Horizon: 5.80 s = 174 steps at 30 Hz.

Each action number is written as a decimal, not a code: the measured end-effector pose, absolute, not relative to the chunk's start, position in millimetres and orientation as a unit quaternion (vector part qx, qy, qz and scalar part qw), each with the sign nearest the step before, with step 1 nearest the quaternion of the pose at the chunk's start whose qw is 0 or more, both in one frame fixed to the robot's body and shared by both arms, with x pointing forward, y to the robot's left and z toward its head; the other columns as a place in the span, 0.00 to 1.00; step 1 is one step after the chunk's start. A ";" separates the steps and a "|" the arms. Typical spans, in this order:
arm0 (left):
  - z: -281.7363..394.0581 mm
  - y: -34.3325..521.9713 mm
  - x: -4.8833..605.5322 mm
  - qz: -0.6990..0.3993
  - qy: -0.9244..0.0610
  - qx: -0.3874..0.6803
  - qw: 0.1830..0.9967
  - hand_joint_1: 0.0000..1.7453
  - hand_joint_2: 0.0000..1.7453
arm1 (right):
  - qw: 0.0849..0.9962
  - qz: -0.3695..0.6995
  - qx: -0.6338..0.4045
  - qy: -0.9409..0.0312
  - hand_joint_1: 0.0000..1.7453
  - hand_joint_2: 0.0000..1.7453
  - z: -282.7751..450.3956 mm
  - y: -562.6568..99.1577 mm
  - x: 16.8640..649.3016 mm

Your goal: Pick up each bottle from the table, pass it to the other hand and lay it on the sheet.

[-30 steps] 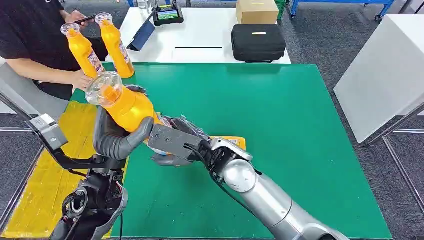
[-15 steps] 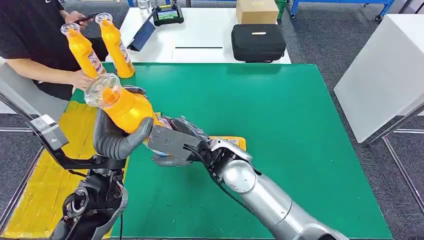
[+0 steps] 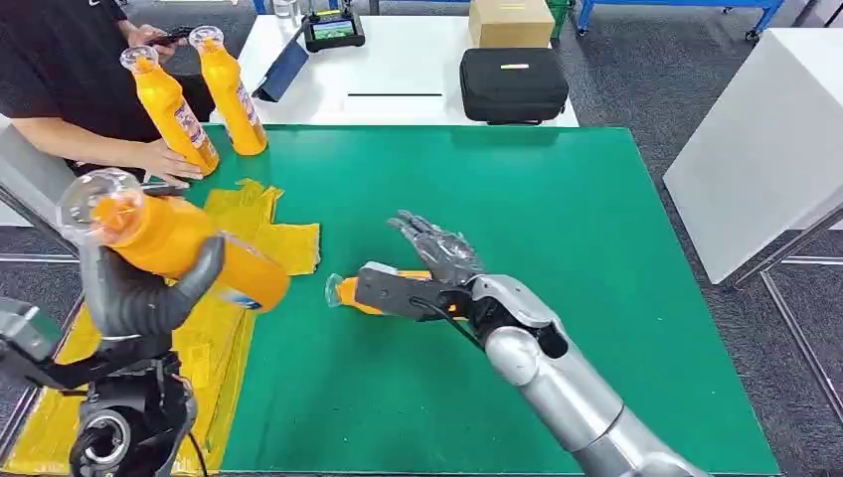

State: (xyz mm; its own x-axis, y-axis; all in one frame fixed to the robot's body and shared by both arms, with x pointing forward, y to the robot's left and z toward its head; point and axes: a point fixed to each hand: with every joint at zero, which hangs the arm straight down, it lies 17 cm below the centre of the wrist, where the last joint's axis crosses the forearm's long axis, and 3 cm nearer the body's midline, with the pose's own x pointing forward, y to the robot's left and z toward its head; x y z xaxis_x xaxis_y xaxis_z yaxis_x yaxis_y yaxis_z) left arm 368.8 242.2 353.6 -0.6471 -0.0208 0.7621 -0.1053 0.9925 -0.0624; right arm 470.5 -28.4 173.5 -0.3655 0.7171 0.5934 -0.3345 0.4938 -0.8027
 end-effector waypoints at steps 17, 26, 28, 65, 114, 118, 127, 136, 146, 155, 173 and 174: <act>275.2 278.9 384.4 -0.179 -0.818 0.421 0.347 1.00 1.00 | 0.574 0.434 -0.175 -0.672 0.00 0.00 164.9 -110.1 480.4; 180.6 231.8 401.9 -0.335 -0.762 0.409 0.374 1.00 1.00 | 0.577 0.432 -0.177 -0.670 0.00 0.00 163.6 -122.4 480.0; 157.1 223.4 404.1 -0.366 -0.748 0.394 0.389 1.00 1.00 | 0.581 0.431 -0.175 -0.668 0.00 0.00 161.8 -123.9 479.7; 71.9 181.0 402.6 -0.541 -0.709 0.258 0.373 0.00 0.00 | 0.591 0.484 -0.196 -0.615 0.00 1.00 122.6 -137.2 471.9; 296.0 192.8 400.2 0.021 -0.871 -0.082 0.484 0.00 0.00 | 0.596 0.641 -0.209 -0.436 0.00 1.00 7.8 -86.7 492.1; 293.8 197.8 396.5 0.037 -0.869 -0.084 0.487 0.00 0.00 | 0.584 0.672 -0.221 -0.397 1.00 1.00 -13.4 -97.6 482.3; 282.5 209.2 390.8 0.060 -0.860 -0.082 0.500 0.00 0.00 | 0.563 0.706 -0.240 -0.357 1.00 1.00 -35.8 -115.5 474.8; 283.2 206.2 387.0 0.052 -0.863 -0.094 0.494 0.00 0.00 | 0.568 0.684 -0.266 -0.372 1.00 1.00 -31.3 -144.8 478.4; 287.4 211.4 390.1 0.062 -0.864 -0.090 0.491 0.00 0.00 | 0.585 0.654 -0.273 -0.394 1.00 1.00 -20.9 -164.9 474.9; 251.8 190.9 390.8 0.056 -0.790 -0.220 0.570 0.00 1.00 | 0.625 0.527 -0.192 -0.543 1.00 1.00 61.1 -122.8 477.4; 319.9 99.0 356.3 -0.067 -0.831 -0.256 0.489 0.00 1.00 | 0.592 0.337 -0.051 -0.730 1.00 1.00 208.3 -89.0 455.9; 322.6 95.1 355.3 -0.071 -0.832 -0.260 0.485 0.00 1.00 | 0.591 0.334 -0.048 -0.733 1.00 1.00 210.3 -88.7 455.1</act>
State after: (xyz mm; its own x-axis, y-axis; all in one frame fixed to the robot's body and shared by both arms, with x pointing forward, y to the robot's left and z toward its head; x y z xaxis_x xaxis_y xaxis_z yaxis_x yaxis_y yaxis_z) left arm 355.3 95.1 322.6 -0.3942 0.3634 0.8441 0.5017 0.8546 -0.1336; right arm 455.1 -88.7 210.3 -0.2967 0.4641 0.8346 -0.3245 0.7730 -0.5451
